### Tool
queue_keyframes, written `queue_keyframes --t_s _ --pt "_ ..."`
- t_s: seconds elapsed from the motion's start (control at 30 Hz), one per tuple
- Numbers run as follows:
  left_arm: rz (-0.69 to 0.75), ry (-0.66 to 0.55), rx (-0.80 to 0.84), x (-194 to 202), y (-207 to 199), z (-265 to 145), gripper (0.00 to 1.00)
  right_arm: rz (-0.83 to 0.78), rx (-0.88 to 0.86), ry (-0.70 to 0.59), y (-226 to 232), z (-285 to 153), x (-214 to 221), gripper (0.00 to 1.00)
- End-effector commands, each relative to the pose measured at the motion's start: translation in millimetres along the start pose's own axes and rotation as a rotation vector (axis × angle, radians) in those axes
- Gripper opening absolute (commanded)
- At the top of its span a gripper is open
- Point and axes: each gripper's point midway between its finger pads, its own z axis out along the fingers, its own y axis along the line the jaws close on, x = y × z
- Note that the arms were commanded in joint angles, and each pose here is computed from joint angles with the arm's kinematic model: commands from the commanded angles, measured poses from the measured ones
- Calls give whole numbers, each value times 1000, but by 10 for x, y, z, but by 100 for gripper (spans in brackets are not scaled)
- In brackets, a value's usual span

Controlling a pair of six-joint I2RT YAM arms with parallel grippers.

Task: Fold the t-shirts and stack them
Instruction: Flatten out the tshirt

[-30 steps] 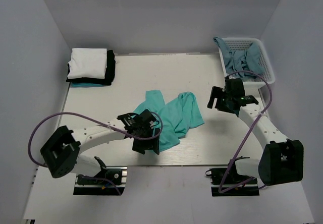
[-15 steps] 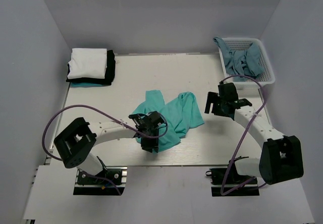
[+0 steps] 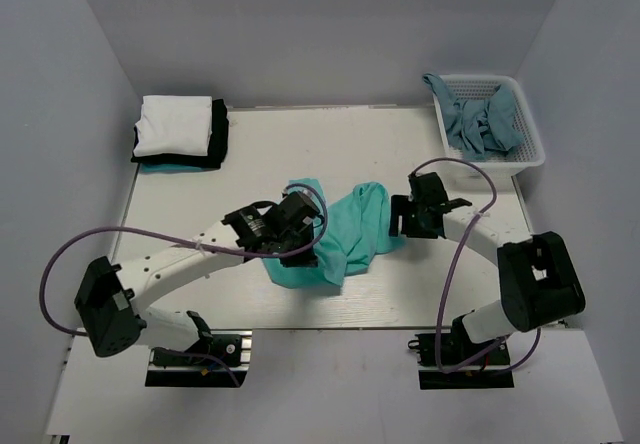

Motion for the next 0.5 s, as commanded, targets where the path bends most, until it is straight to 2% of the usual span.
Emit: queue_keyframes --t_s 0.0,0.07,0.1,0.13,0.2,0.23,0.27,0.3,0.37,0.43,0.47 --pt "-26 -171 19 -394 -123 -425 0 -36 -44 9 149 153 4 77" --pt "-57 -253 -24 -558 -72 -583 0 -44 -38 19 187 245 1 77" --pt "-67 -308 4 -692 -162 -736 0 -43 -31 42 196 305 47 77" --pt "-72 -342 12 -760 -182 -838 0 -41 -34 34 233 331 -24 65" --pt "-97 -436 0 -988 -198 -1040 0 -59 -43 27 281 373 -52 49" --pt "-104 -466 4 -1055 -222 -1109 0 -40 -40 18 302 392 -84 28" --pt "-106 -515 -10 -1154 -211 -1190 0 -38 -44 10 321 402 -112 10" --pt "-114 -544 4 -1225 -256 -1308 0 -28 -28 -4 305 405 -178 0" --pt "-135 -623 -20 -1374 -226 -1480 0 -21 -4 -29 282 350 -282 0" --pt "-149 -696 -43 -1505 -193 -1791 0 -5 71 -138 184 60 -588 0" --pt "-184 -789 -50 -1661 -175 -2094 0 5 65 -225 209 -187 -822 0"
